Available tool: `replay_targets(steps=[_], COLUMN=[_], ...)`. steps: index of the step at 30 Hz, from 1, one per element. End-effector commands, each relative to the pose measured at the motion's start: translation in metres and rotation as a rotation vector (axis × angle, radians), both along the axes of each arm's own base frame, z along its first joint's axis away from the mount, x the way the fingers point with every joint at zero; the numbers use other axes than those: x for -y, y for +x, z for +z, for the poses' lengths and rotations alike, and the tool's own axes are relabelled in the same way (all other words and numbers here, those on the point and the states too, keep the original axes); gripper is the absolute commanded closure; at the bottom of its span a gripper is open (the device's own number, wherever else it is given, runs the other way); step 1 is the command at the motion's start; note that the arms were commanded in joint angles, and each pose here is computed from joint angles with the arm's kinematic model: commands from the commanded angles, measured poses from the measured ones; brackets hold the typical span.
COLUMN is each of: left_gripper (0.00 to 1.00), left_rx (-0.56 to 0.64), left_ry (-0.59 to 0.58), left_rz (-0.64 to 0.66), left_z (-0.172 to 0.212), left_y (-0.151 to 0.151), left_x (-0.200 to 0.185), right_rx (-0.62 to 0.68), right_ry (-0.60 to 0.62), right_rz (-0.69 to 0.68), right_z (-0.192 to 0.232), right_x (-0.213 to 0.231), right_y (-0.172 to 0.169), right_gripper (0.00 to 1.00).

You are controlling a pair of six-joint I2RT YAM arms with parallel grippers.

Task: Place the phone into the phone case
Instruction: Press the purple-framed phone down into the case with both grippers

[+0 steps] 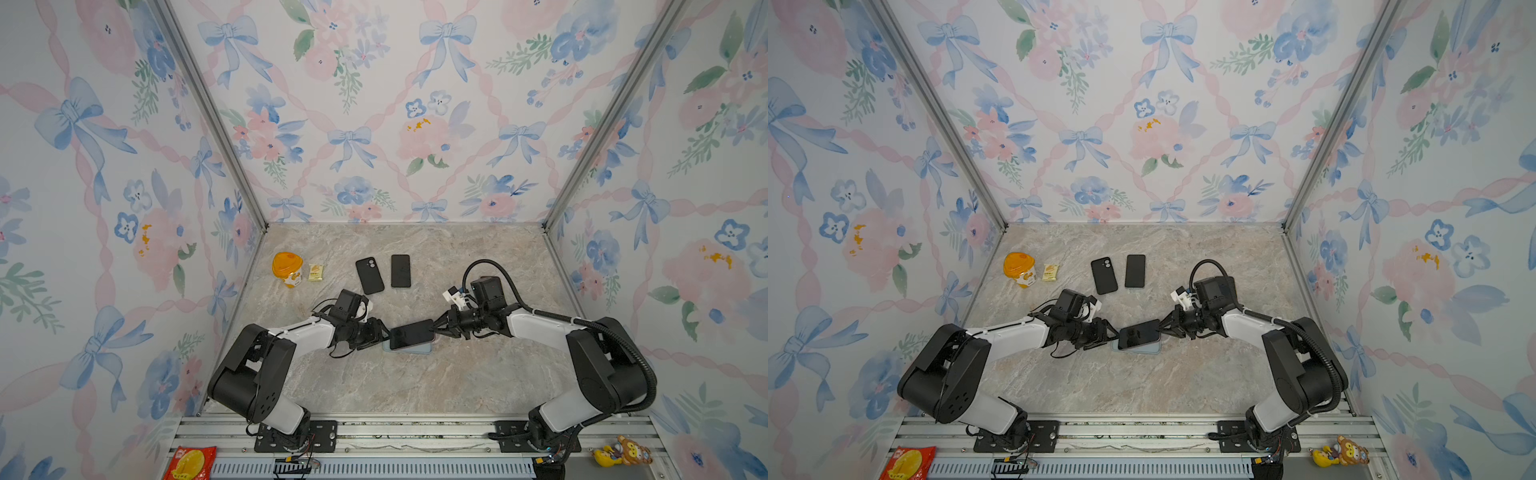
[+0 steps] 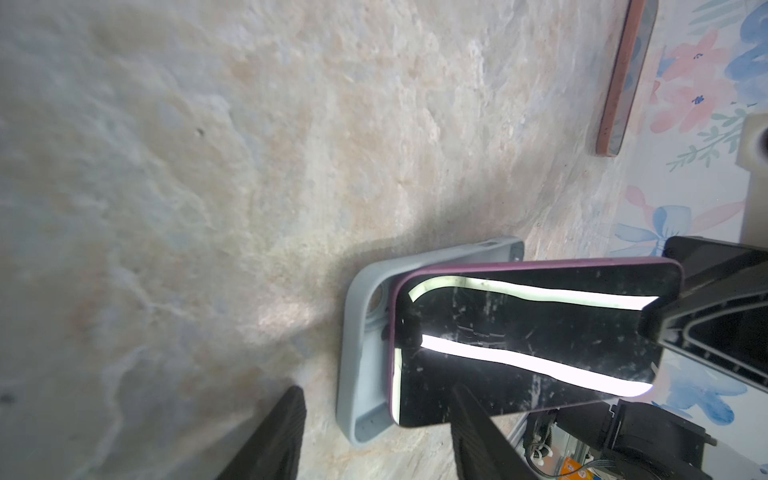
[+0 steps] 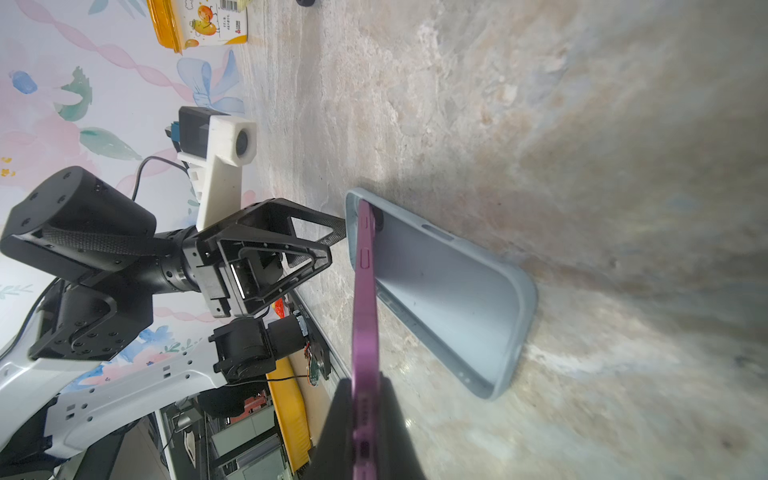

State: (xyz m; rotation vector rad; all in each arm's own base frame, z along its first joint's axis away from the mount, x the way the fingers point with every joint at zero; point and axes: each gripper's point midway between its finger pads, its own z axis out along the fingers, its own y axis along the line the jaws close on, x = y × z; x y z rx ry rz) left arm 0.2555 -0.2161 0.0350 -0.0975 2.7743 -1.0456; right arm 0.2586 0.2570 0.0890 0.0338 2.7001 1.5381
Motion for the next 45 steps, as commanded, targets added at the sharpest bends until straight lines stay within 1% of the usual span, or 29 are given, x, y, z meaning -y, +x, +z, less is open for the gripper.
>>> replay_targets(steps=[1,12,14,39,45], left_gripper=[0.43,0.47,0.47,0.5,0.5], left_rx=[-0.015,-0.017,-0.019,-0.014,-0.013], left_ry=[-0.023,-0.041,-0.046,-0.086,-0.074], left_rz=[-0.001,-0.005,-0.004,-0.004,-0.011], left_z=[-0.004,-0.004,-0.005,-0.001,-0.005], left_y=[-0.003,-0.004,-0.005,-0.014,-0.017], left_x=[0.001,0.003,0.004,0.01,0.014], right_rx=[0.013,0.006,-0.019,-0.063,-0.054], right_ry=[0.008,-0.01,-0.025,-0.126,-0.176], right_rz=[0.035,0.062,0.062,0.072,0.062], right_z=[0.002,-0.013,-0.023,-0.058,-0.067], right_x=[-0.006,-0.012,-0.012,-0.011,-0.009], right_y=[0.001,-0.002,-0.004,-0.015,-0.015], right_gripper=[1.0,1.0,1.0,1.0,1.0])
